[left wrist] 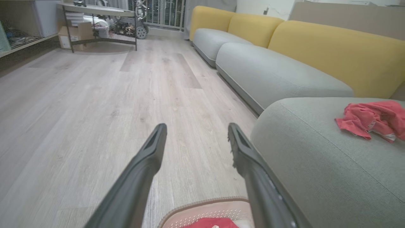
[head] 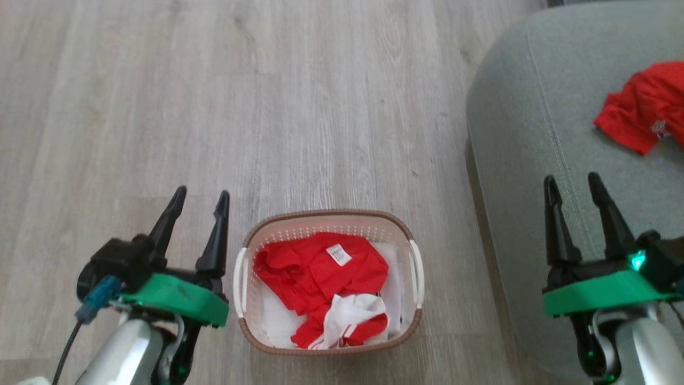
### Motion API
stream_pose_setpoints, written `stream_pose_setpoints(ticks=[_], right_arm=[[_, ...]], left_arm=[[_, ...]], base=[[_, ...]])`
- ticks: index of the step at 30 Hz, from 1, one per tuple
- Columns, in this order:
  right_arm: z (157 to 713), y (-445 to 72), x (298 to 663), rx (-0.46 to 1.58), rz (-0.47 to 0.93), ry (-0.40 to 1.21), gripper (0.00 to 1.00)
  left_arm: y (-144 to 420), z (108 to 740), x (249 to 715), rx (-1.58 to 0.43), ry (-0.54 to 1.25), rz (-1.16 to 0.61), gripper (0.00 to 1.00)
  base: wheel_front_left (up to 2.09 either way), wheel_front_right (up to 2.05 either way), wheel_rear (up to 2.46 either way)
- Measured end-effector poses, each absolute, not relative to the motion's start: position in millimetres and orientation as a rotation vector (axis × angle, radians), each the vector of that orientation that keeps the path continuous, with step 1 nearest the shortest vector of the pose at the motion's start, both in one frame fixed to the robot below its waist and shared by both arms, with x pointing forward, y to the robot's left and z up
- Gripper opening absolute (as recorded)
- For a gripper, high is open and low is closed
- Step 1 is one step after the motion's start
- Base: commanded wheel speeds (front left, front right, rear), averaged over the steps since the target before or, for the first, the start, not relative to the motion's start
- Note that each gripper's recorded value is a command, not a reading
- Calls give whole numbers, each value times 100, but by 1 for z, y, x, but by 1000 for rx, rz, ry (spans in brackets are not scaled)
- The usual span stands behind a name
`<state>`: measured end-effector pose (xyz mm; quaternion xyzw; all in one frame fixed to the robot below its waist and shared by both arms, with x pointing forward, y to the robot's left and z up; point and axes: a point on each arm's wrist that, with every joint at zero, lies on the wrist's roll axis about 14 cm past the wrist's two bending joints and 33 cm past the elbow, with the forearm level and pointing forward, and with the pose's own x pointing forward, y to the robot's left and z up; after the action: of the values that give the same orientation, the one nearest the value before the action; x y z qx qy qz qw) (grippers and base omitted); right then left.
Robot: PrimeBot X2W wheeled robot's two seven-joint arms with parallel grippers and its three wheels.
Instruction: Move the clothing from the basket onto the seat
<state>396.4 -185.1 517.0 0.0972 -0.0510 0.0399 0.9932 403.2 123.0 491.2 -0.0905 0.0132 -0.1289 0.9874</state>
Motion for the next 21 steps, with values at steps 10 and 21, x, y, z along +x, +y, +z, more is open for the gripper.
stream_pose_setpoints(ticks=[10,21], right_arm=[[513,-199,416,170,42,-101,100],[496,-210,438,143,12,-81,100]], left_arm=[[79,451,431,-184,138,-412,100],[27,390,451,-208,309,-565,100]], base=[[0,0,0],[0,0,0]])
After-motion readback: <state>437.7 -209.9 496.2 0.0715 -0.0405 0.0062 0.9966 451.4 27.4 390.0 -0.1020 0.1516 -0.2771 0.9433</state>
